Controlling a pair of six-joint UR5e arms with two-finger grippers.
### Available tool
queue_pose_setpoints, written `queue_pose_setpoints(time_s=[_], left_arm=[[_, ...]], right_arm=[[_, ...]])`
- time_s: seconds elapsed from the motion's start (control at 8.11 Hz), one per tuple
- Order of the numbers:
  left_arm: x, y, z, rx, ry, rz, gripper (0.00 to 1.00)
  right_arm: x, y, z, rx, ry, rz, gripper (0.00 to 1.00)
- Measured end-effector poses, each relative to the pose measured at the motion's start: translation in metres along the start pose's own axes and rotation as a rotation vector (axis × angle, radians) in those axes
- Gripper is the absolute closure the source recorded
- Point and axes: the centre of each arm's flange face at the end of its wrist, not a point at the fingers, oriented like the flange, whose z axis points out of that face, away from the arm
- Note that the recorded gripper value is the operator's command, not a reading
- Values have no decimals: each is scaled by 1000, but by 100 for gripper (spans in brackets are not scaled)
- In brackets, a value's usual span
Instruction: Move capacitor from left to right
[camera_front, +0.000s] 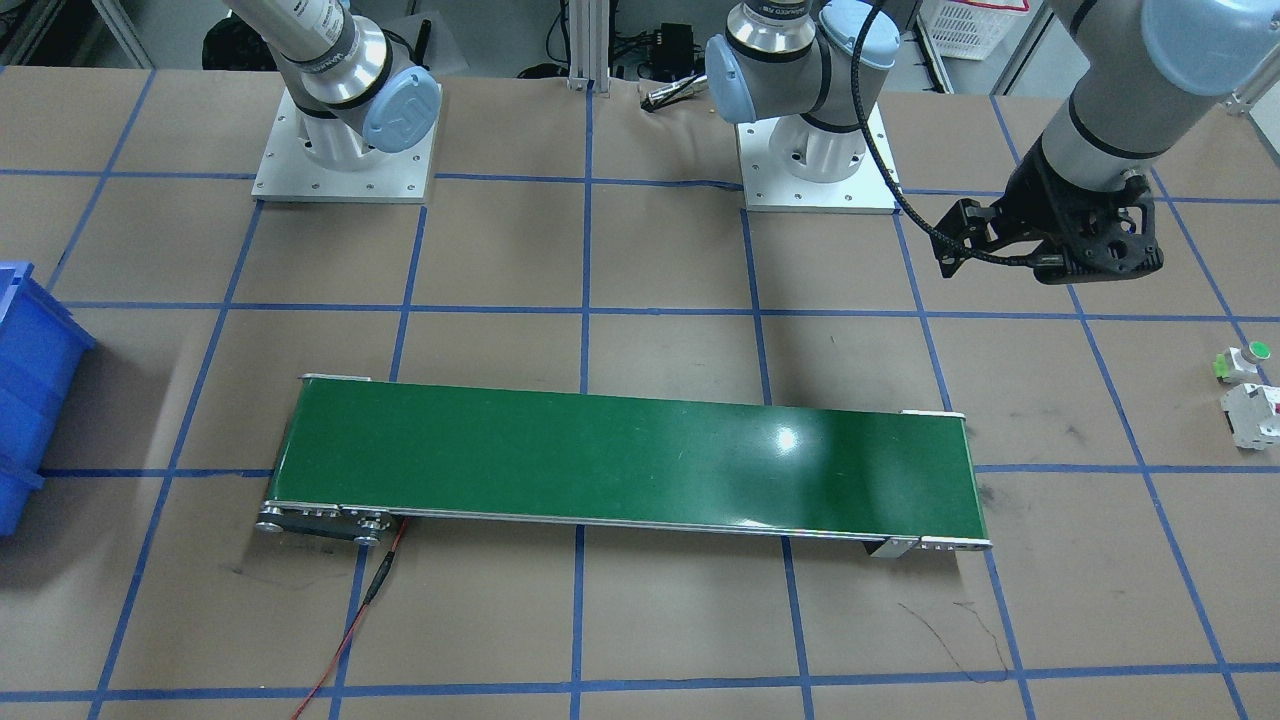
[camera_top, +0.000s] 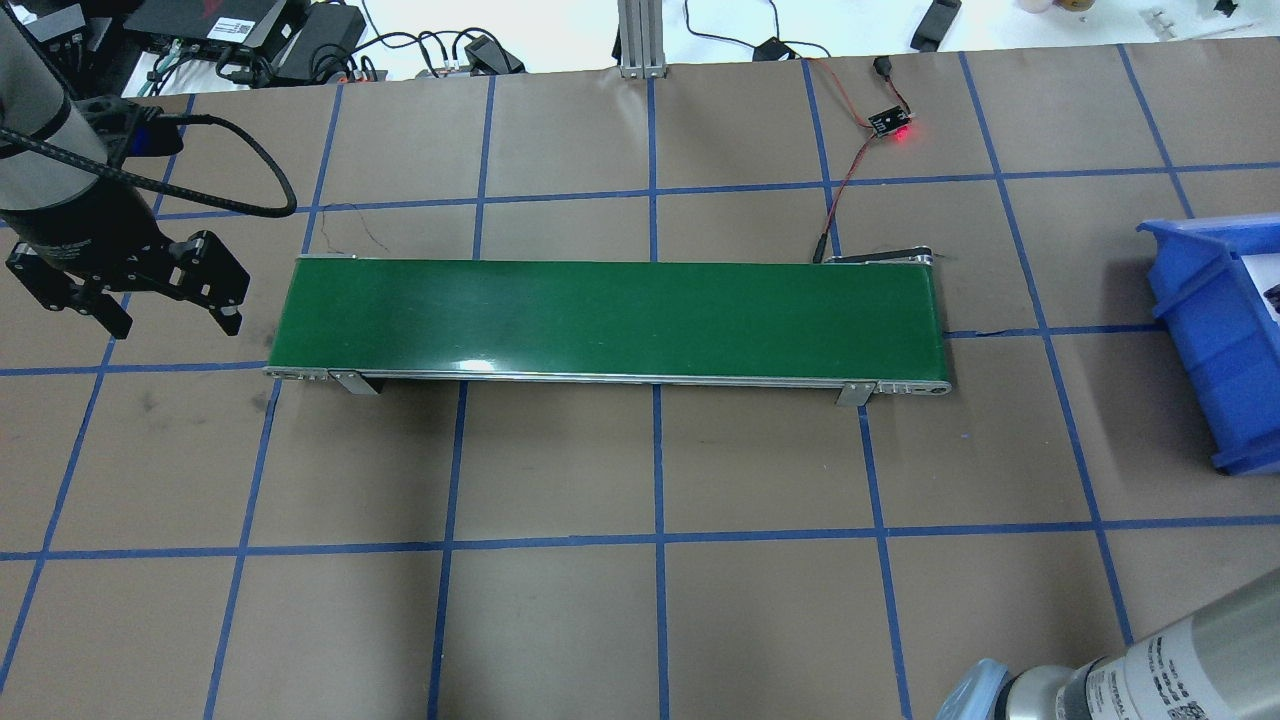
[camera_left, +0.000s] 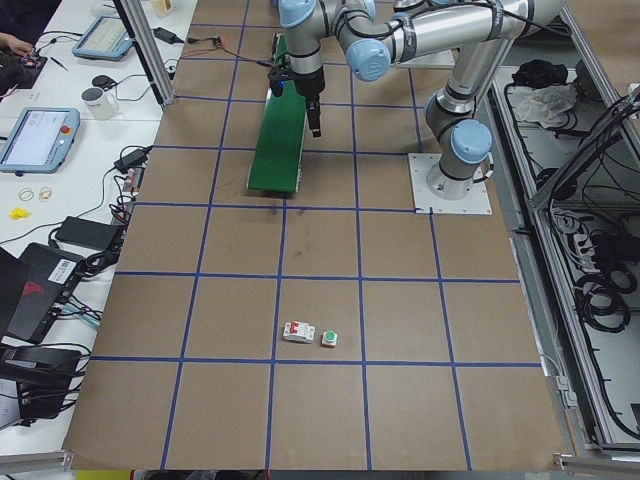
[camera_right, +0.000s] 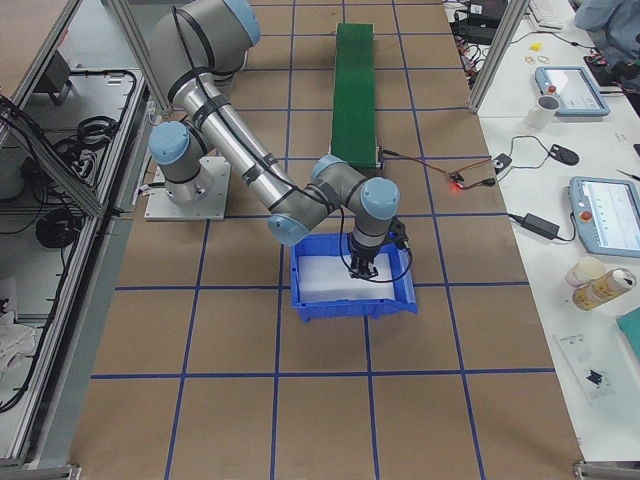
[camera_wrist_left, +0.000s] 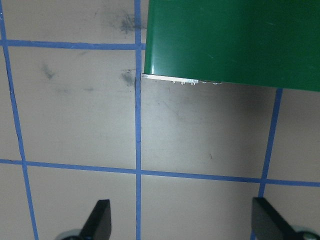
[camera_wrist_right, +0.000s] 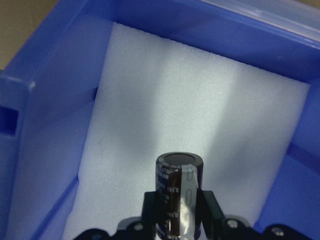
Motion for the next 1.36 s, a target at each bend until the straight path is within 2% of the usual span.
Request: queue_pose_setpoints(time_s=[0.25, 0.49, 0.62, 0.86, 1.11, 1.36], left_arm=[[0, 2, -2, 1, 1, 4, 0], [2, 2, -4, 8, 7, -10, 0], [5, 1, -6, 13, 12, -38, 0], [13, 2, -9, 21, 47, -90, 0], [21, 3, -10, 22, 60, -106, 0], [35, 3, -10, 21, 52, -106, 0]], right_arm=[[0, 2, -12, 11, 13, 5, 0], [-9, 5, -51, 30, 38, 9, 0], [-25, 5, -80, 52, 34, 18, 0], [-90, -15, -143, 90, 34, 54, 0], [-189, -43, -197, 93, 15, 142, 0], [-290, -71, -223, 89, -2, 187, 0]])
